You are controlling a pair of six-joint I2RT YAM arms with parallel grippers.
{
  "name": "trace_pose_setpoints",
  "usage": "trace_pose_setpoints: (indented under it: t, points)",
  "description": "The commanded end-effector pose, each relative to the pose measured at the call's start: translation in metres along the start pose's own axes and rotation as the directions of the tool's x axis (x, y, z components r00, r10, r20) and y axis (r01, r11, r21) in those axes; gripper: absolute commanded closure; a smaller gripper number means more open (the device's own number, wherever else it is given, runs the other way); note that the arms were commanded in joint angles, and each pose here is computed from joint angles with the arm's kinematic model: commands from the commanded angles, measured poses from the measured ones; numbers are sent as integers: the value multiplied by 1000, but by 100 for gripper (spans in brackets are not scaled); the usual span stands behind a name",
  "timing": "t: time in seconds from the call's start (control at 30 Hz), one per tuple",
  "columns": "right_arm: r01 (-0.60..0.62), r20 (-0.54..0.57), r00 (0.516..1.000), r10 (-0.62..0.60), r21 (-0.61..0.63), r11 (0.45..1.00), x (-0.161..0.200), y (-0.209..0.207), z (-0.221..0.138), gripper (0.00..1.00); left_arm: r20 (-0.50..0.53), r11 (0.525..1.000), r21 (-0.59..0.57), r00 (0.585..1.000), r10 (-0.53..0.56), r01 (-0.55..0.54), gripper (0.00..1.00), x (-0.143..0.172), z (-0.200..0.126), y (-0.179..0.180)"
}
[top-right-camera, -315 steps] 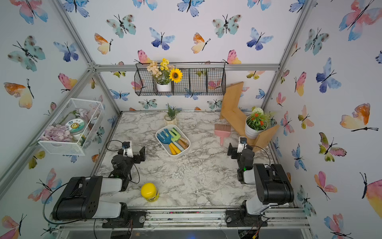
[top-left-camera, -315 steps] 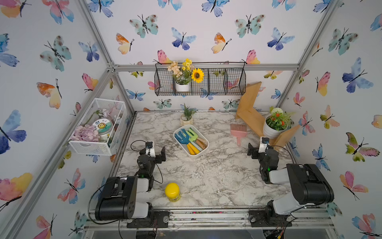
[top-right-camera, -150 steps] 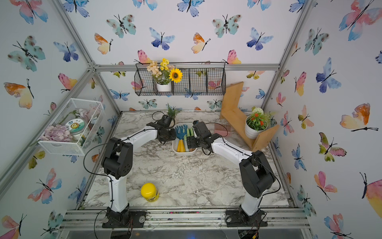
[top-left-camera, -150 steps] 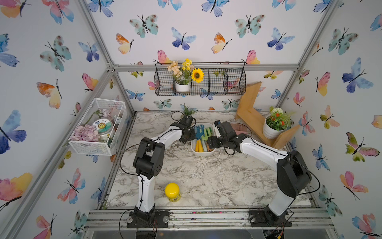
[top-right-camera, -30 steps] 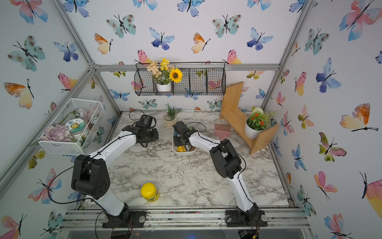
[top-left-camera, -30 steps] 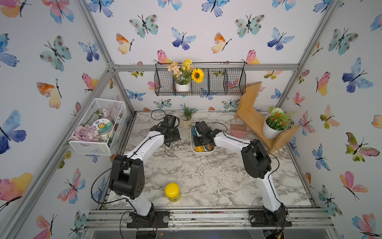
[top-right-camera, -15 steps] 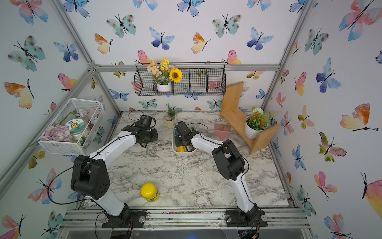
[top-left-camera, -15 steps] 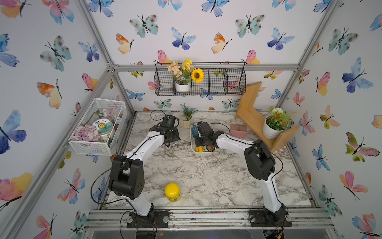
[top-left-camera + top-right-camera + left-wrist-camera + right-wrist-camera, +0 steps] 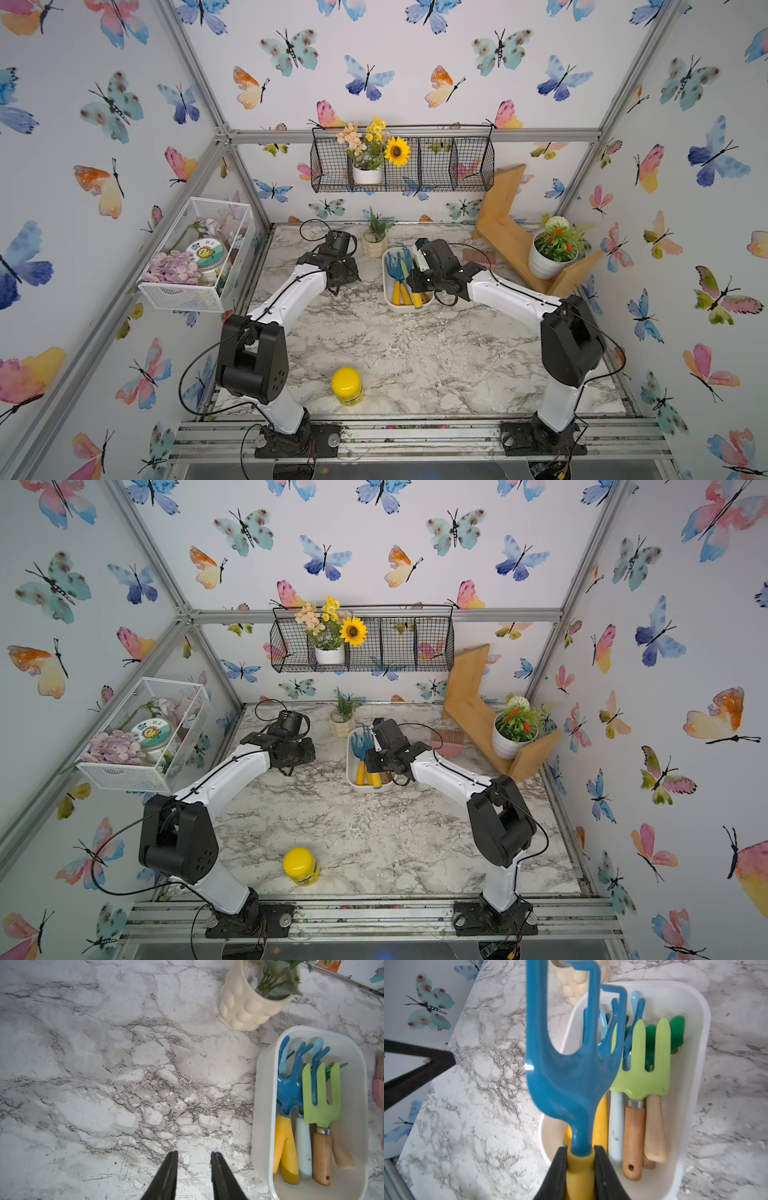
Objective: Take the hand rake out of the storage box
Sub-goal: Pick up the rake from the storage box, then place the rake at the center of the board.
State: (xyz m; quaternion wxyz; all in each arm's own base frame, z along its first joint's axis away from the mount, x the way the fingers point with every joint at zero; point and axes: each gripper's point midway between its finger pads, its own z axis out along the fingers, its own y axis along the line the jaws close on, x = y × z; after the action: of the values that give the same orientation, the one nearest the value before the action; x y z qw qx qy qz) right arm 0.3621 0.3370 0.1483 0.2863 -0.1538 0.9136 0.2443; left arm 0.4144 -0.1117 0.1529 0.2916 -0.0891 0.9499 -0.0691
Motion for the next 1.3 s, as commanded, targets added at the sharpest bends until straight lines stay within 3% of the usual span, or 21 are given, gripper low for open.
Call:
trace_pose_setpoints:
  t: [0.0,0.23,0.57,1.27]
  points:
    - [-30,-104,994,20,-100,995,38,12,-20,86,9,1000,13,1000,17,-17,67,-1,-12,1]
    - [-161,-151,980,129,-224,961,85,24,-54,88,10,1000,7,1000,20,-20,67,-5,-12,0]
    - [-235,-276,946,168,-228,945,159,37,-56,88,14,1000,7,1000,14,-14,67,-12,-11,-3]
    - [-349,-339,900,274,-186,918,195,27,-12,83,5,1000,14,1000,6,-6,67,-10,-7,-4]
